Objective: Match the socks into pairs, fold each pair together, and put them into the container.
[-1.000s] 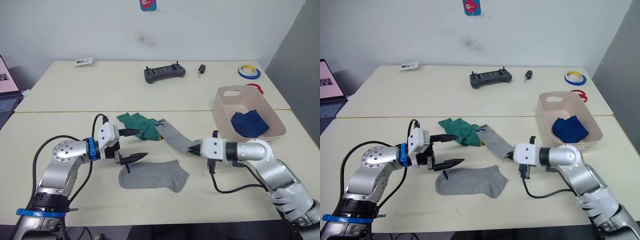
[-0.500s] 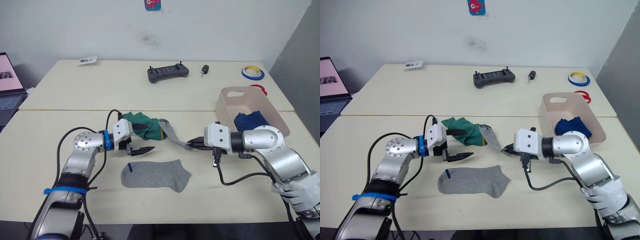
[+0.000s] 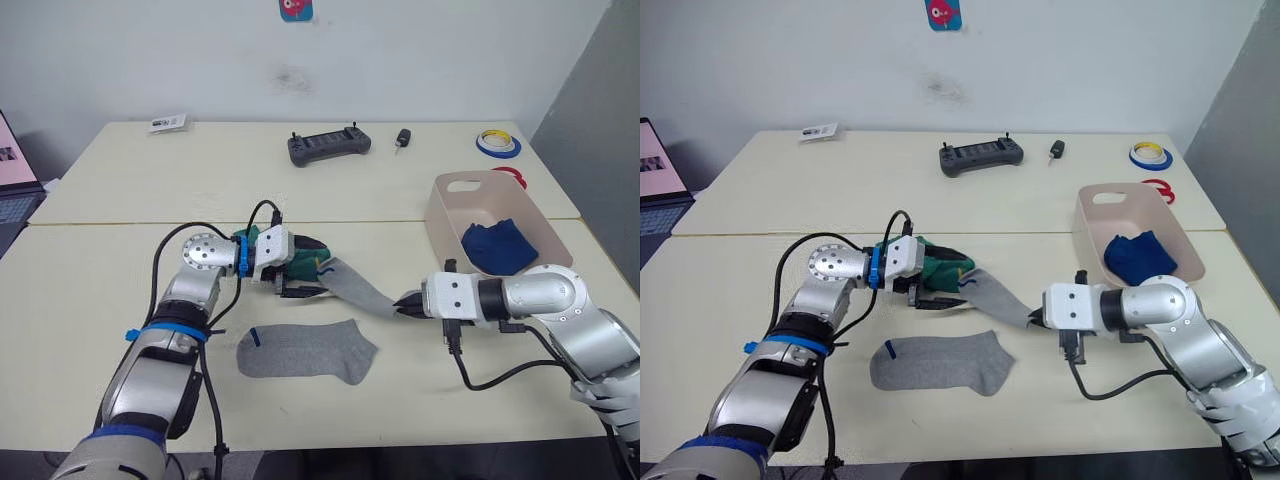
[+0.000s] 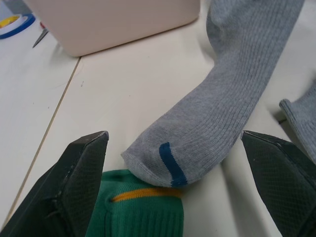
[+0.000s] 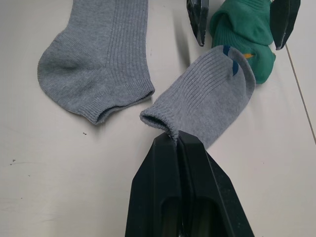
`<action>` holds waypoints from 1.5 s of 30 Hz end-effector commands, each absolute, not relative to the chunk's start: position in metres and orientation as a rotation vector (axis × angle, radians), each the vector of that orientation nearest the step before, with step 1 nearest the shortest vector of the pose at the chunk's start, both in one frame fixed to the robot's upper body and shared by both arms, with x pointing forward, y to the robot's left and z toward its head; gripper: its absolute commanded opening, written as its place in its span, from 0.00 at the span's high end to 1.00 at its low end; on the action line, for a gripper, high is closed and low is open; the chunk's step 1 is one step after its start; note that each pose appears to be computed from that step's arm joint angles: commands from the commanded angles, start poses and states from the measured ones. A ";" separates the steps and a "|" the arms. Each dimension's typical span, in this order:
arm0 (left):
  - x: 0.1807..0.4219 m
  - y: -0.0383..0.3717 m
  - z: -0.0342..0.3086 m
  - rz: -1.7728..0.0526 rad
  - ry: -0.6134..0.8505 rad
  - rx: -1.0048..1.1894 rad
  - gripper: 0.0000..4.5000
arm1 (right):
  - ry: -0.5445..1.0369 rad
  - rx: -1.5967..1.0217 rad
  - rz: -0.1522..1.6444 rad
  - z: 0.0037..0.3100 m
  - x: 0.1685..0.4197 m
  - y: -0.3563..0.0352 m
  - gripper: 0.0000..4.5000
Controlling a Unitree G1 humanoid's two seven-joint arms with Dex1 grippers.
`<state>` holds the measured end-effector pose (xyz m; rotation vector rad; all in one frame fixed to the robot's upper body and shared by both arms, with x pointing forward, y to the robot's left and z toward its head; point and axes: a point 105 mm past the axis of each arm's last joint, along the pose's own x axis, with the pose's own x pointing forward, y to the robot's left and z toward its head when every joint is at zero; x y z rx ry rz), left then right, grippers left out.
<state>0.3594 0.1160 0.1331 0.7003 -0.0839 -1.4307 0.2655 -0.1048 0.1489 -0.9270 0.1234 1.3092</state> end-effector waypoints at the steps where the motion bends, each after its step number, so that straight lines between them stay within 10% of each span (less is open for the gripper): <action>1: 0.358 0.115 0.138 -1.471 -0.119 0.805 0.00 | 0.094 -0.940 1.313 0.158 0.260 -0.105 1.00; 18: 0.361 0.101 0.126 -1.515 -0.194 1.095 0.00 | 0.101 -0.931 1.314 0.159 0.260 -0.104 1.00; 34: 0.361 0.098 0.130 -1.517 -0.245 1.151 1.00 | 0.095 -0.924 1.295 0.160 0.261 -0.106 1.00; 45: 0.340 0.148 0.187 -1.560 -0.044 0.845 1.00 | 0.031 -0.701 1.262 0.185 0.260 -0.095 1.00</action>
